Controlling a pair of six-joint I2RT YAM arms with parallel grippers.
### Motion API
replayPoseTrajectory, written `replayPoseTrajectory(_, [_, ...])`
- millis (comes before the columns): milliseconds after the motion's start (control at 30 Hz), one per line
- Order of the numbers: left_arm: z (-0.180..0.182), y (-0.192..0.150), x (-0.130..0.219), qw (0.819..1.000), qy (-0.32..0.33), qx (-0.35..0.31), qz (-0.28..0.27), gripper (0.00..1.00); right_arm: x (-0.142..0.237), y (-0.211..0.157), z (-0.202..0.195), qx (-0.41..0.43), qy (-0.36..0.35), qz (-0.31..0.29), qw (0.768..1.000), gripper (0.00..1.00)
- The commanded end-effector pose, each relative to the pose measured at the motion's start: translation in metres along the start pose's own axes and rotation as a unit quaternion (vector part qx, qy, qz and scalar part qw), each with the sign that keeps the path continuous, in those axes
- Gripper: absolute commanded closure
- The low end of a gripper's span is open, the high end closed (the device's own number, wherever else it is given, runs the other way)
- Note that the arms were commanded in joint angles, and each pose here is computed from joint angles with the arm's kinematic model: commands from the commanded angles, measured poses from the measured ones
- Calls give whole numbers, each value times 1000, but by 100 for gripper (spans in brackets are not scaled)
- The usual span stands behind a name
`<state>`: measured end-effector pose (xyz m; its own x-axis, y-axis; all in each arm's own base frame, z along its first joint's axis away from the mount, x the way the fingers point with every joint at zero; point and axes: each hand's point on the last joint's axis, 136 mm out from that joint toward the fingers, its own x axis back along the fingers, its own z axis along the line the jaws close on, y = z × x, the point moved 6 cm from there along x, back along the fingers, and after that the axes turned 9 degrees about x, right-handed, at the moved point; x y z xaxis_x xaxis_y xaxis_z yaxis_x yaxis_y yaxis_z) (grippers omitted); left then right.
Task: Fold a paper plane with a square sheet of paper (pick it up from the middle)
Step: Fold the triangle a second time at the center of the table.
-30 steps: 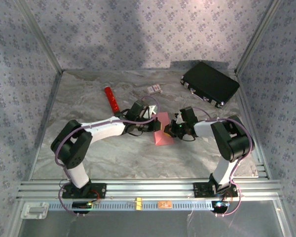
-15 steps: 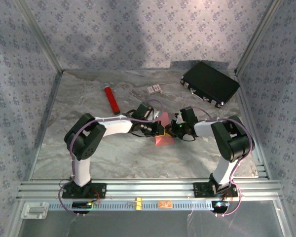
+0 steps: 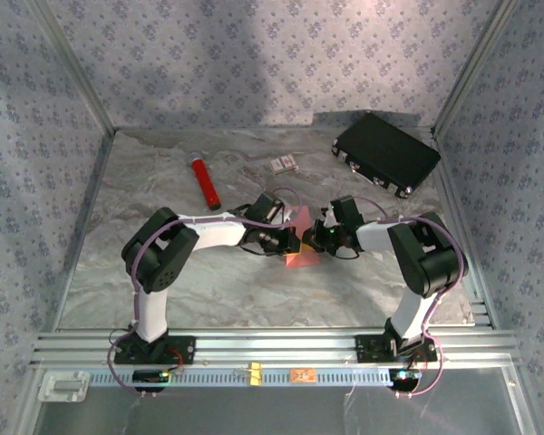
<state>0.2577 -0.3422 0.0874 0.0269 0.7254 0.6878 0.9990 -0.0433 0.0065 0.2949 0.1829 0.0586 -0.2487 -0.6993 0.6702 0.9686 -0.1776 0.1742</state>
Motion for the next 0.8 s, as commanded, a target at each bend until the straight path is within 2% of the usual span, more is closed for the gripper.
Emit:
replayPoseTrajectory(0, [-5,0,-1,1000,0,-15,5,100,-2,-16,-26,-34,-62,22,997,97])
replayPoseTrajectory(167, [1,-3,-5,1000,14,-17,18,100,-3,-17,-27,-35,-61,24,997,97])
replayPoseTrajectory(767, [21,-7,-12,998,56,-14,12,100,-3,-17,-27,-34,-64,26,997,97])
